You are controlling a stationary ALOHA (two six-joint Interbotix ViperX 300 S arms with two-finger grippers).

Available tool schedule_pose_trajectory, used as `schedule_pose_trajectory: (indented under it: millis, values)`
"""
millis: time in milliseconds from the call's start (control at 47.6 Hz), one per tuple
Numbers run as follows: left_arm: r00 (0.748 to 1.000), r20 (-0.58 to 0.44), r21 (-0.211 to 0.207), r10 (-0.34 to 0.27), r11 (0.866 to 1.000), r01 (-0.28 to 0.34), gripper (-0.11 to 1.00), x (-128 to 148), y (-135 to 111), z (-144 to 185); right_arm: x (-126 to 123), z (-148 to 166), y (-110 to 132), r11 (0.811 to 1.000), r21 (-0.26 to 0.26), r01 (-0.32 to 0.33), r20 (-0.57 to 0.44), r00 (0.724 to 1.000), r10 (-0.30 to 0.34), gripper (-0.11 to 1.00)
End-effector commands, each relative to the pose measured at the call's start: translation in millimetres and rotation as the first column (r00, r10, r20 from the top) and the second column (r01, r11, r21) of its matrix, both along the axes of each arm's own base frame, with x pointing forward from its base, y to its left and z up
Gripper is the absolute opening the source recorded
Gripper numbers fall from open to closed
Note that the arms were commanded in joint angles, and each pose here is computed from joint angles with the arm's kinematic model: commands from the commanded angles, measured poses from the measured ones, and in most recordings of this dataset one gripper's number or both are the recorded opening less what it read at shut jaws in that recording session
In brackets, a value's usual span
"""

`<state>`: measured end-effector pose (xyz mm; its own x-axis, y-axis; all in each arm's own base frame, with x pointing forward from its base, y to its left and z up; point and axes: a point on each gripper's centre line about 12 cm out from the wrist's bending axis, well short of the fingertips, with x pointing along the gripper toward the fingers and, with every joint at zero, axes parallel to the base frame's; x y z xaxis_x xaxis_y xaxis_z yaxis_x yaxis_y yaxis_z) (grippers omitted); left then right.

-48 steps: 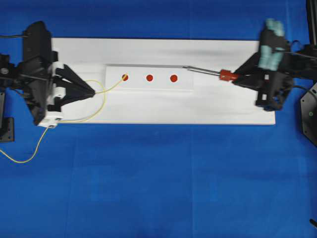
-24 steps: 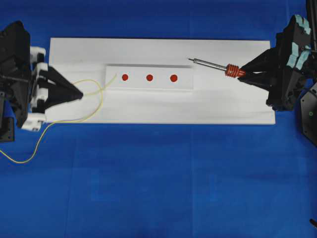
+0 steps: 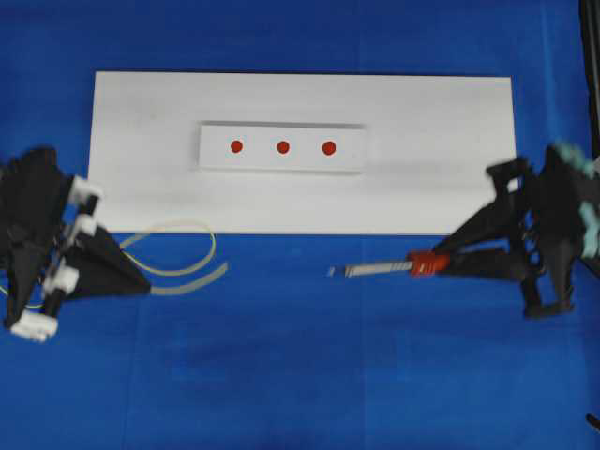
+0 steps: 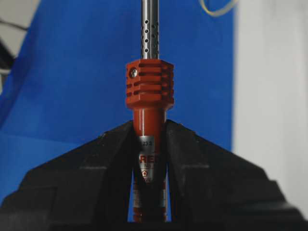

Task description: Touch the tip of the soldering iron to the tip of the solder at the mark.

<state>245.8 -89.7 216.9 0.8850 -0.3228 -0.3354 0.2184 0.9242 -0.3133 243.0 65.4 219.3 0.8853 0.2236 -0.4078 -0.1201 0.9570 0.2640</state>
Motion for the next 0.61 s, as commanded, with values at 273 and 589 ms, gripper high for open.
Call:
schedule_pose_trajectory:
  millis: [273,589]
  values:
    - [0.986,-0.101,0.037,-0.132,0.990,0.136,0.03,18,-49,-60,35,-77,41,0.998,-0.044,-0.034,-0.175,0.984,0.025,0.06]
    - [0.969,-0.219,0.082,-0.114,0.988,0.134,0.03,33,-54,-107,52,-121,58,0.998,-0.070,-0.011,-0.246,0.969,-0.007,0.06]
